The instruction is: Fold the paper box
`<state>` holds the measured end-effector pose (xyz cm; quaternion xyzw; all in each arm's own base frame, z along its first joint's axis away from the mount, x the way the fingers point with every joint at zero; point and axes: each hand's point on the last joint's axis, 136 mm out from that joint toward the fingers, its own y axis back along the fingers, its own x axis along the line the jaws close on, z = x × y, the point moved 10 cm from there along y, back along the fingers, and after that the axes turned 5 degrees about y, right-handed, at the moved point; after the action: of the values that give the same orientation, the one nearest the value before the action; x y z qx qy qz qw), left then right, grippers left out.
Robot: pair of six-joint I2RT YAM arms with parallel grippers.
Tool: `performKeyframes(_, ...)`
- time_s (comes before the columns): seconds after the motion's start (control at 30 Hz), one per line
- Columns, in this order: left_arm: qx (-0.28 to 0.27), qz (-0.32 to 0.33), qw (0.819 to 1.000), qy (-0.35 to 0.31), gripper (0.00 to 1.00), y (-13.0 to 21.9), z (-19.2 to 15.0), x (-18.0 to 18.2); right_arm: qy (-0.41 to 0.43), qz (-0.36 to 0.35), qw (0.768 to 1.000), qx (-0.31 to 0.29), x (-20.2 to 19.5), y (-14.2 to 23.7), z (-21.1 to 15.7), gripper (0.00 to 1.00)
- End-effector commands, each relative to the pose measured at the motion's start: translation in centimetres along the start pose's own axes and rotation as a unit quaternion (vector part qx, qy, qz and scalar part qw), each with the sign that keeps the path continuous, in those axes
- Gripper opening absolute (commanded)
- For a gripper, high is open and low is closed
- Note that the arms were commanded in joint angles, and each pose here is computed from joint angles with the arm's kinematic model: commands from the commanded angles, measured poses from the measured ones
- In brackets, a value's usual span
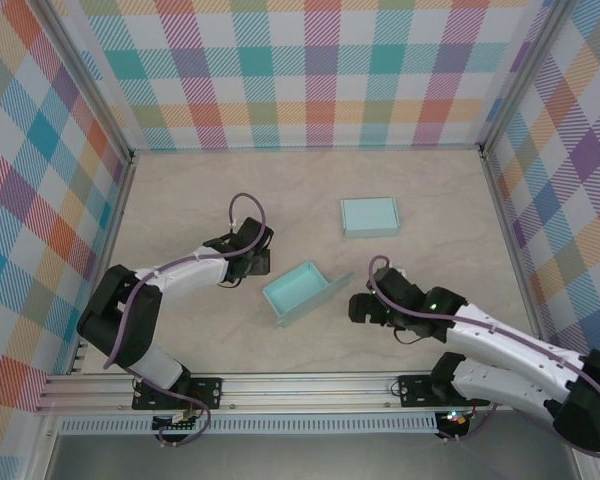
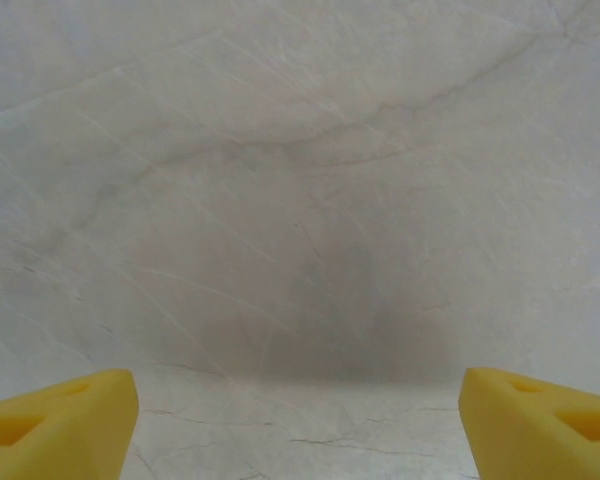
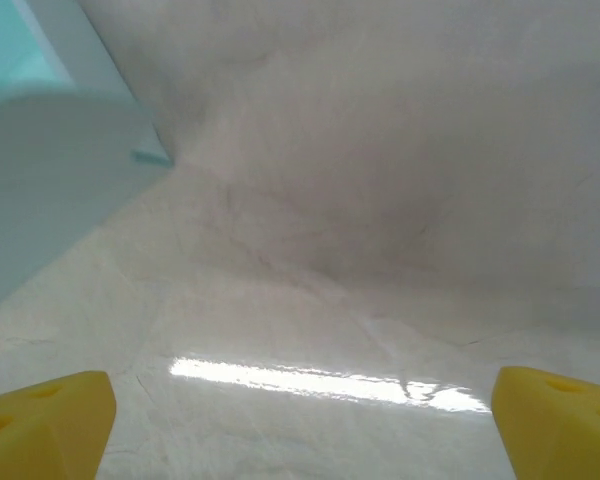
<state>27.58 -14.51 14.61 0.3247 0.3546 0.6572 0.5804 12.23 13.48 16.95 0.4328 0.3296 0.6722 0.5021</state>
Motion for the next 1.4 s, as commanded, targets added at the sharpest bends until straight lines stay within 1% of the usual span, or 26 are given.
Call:
performKeyframes(0.0,0.04,-0.012,0.999,0.016,0.8,-0.6,-1.1,0.3,-0.077,0.123,0.989,0.012,2.2,-2.2,0.0,0.91)
performKeyframes(0.07,0.053,-0.017,0.998,0.021,0.78,-0.8,-1.9,0.5,-0.088,0.131,0.987,0.014,2.4,-3.4,-0.2,0.89)
performKeyframes(0.17,0.069,-0.02,0.997,0.03,0.75,-0.9,-3.1,0.9,-0.086,0.121,0.989,0.007,2.6,-4.3,0.2,0.84)
performKeyframes(0.23,0.078,-0.032,0.996,0.037,0.72,-0.8,-3.8,1.1,-0.083,0.115,0.99,-0.003,2.9,-4.6,0.6,0.79)
performKeyframes(0.3,0.087,-0.049,0.994,0.046,0.71,-0.6,-4.5,1.0,-0.079,0.108,0.991,-0.01,3.1,-5.0,1.1,0.76)
performKeyframes(0.5,0.093,-0.096,0.989,0.06,0.68,0.8,-6.1,-0.3,-0.082,0.106,0.991,-0.024,3.1,-6.6,3.2,0.73)
performKeyframes(0.63,0.08,-0.121,0.987,0.064,0.68,2.0,-6.7,-1.4,-0.076,0.116,0.99,-0.028,2.9,-7.3,5.6,0.72)
performKeyframes(0.7,0.082,-0.137,0.985,0.066,0.68,2.4,-7.0,-2.2,-0.069,0.122,0.99,-0.026,3.0,-7.7,7.0,0.72)
performKeyframes(0.73,0.07,-0.154,0.983,0.071,0.68,2.6,-6.8,-2.9,-0.065,0.122,0.99,-0.024,3.0,-8.0,7.5,0.72)
performKeyframes(0.83,0.062,-0.187,0.978,0.074,0.68,3.0,-7.2,-4.6,-0.057,0.124,0.99,-0.021,2.6,-8.9,9.6,0.72)
performKeyframes(0.93,0.052,-0.222,0.971,0.069,0.68,3.1,-7.5,-7.0,-0.064,0.145,0.987,-0.017,1.6,-9.7,12.3,0.72)
performKeyframes(1.03,0.04,-0.249,0.966,0.05,0.69,3.5,-7.8,-9.8,-0.075,0.154,0.985,-0.016,0.0,-9.8,14.9,0.77)
performKeyframes(1.1,0.016,-0.258,0.965,0.042,0.69,4.3,-8.0,-10.7,-0.084,0.147,0.985,-0.015,-1.3,-9.1,16.0,0.8)
performKeyframes(1.17,-0.012,-0.254,0.966,0.041,0.68,5.1,-7.7,-10.5,-0.087,0.122,0.989,-0.017,-2.5,-8.1,16.2,0.82)
performKeyframes(1.23,-0.045,-0.236,0.97,0.046,0.68,5.8,-7.2,-9.3,-0.089,0.073,0.993,-0.02,-3.7,-6.9,15.6,0.83)
performKeyframes(1.3,-0.085,-0.21,0.973,0.042,0.67,7.0,-6.4,-7.8,-0.096,0.018,0.995,-0.024,-5.0,-5.4,14.4,0.83)
performKeyframes(1.37,-0.107,-0.187,0.976,0.039,0.67,7.5,-5.4,-6.5,-0.107,-0.024,0.993,-0.033,-5.9,-3.9,12.9,0.83)
